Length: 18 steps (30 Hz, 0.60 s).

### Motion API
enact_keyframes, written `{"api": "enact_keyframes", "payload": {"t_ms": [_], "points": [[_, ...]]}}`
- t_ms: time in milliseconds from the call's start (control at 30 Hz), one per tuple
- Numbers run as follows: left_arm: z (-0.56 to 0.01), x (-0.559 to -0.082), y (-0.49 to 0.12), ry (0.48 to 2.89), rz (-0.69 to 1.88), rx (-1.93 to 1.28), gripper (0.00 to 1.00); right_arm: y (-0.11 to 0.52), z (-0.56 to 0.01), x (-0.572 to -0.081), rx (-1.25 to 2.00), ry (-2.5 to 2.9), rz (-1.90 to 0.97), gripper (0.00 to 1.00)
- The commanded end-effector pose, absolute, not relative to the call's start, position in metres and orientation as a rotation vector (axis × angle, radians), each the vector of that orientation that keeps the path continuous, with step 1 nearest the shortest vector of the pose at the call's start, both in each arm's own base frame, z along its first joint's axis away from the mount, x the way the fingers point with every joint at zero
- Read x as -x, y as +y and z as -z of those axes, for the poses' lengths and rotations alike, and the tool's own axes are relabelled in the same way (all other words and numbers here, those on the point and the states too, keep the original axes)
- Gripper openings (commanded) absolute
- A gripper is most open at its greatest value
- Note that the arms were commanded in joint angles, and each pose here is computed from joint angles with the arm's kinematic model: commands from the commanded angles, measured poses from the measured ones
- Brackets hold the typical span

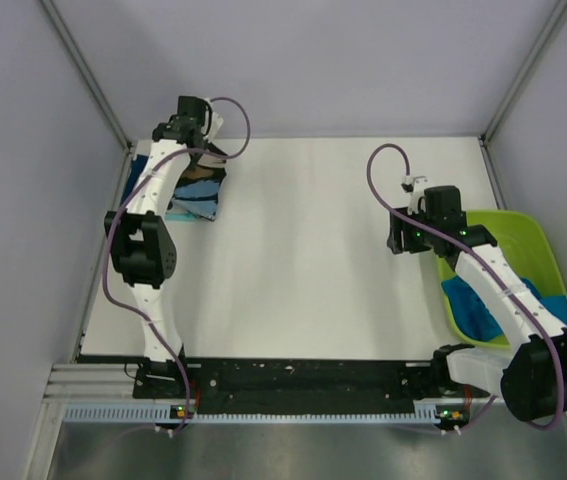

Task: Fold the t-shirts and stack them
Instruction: Put the neatly folded tshirt into the corner of the board with the left arm

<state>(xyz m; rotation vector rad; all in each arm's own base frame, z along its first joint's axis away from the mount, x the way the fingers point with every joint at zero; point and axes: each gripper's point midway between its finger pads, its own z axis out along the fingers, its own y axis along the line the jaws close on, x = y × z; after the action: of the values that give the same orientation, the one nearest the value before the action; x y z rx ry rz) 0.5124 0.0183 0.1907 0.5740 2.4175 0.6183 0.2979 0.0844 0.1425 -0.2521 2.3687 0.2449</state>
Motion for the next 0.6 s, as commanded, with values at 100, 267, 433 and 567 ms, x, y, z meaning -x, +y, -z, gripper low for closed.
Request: {"api": "enact_keyframes", "payload": {"t_ms": [100, 267, 433, 567], "points": [[-0.257, -0.509, 0.053, 2.305, -0.784, -0.524, 0.00, 0.078, -0.155, -0.302, 0.256, 2.321, -0.208, 0.58], [-0.273, -0.505, 0.068, 2.284, -0.791, -0.478, 0.00, 0.078, -0.155, -0.303, 0.257, 2.322, -0.206, 0.58], [-0.295, -0.503, 0.077, 2.240, -0.774, -0.442, 0.00, 0.077, -0.152, -0.304, 0.257, 2.331, -0.199, 0.58], [-0.290, -0.506, 0.087, 2.247, -0.765, -0.434, 0.00, 0.077, -0.153, -0.305, 0.258, 2.329, -0.195, 0.58]]}}
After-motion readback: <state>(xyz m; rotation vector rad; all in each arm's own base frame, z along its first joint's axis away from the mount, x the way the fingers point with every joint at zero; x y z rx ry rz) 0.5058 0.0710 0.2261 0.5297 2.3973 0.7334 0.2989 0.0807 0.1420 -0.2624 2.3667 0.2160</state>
